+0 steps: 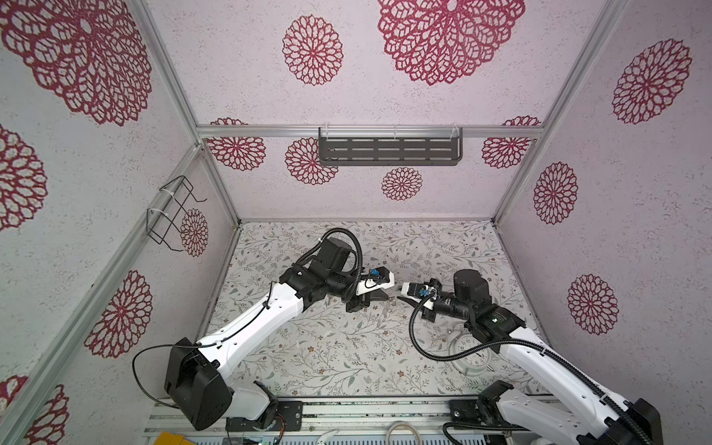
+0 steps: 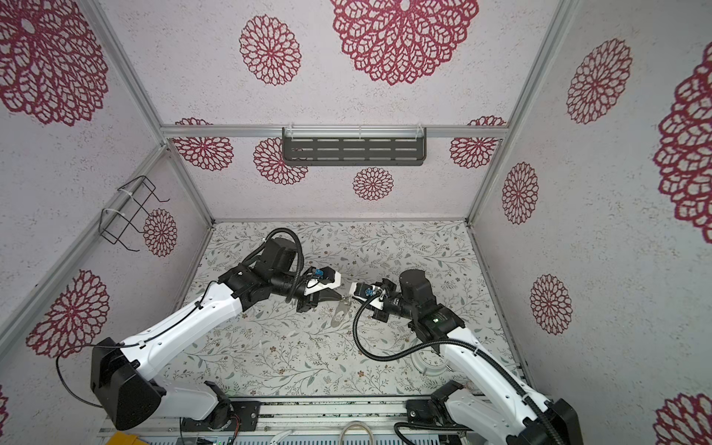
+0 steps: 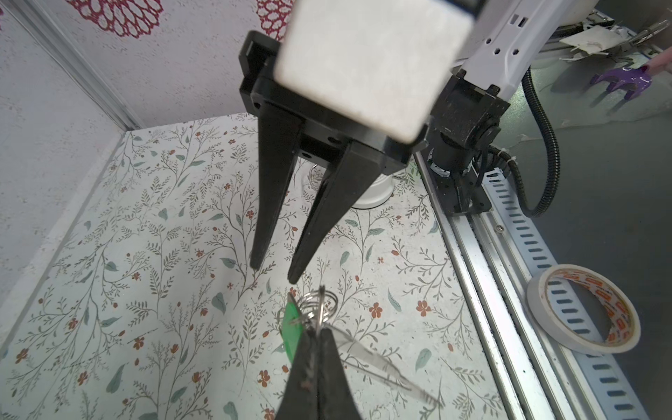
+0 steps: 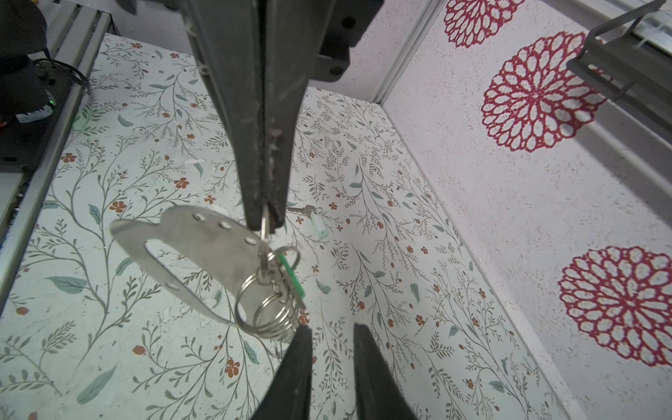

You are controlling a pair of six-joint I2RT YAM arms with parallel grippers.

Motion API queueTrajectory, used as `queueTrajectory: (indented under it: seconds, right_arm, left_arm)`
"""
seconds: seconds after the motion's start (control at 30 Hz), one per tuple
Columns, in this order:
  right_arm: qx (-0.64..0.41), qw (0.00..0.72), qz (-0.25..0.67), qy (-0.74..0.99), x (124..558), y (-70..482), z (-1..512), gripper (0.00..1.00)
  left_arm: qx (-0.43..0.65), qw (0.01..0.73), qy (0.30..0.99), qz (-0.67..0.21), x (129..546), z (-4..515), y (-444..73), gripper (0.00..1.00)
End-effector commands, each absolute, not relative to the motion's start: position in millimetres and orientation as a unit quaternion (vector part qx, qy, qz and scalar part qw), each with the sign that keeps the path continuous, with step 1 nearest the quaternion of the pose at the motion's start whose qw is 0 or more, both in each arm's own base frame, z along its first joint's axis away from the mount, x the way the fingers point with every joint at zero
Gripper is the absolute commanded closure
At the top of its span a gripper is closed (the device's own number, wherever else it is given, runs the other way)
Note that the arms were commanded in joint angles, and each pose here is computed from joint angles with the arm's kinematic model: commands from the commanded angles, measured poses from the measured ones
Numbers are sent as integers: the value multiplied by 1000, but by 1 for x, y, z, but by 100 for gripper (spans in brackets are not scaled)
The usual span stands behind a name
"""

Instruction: Remove the keys from the keyring

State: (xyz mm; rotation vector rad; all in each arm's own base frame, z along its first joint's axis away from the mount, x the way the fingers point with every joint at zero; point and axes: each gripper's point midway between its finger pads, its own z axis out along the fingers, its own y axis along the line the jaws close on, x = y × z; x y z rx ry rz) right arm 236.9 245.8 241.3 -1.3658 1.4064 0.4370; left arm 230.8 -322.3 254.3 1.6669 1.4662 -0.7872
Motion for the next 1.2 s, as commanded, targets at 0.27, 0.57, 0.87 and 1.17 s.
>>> queueTrajectory:
  seconds: [0.27,0.57,0.87,1.17]
  right_arm:
    - [-587,512,260,571,223,263,256,78]
    - [-597,474,303,572,213,271,249,78]
    - [-596,459,325,573,209,278,243,75]
    - [-595,448,339,575,205,283,234,81]
  left_arm:
    - [677,364,562,-305,218,251,-316,100]
    - [684,357,560,-303,213,248,-315,100]
    - [686,356,558,-303,212,247,-317,100]
    - [687,358,555,-302,211,249,-319,100]
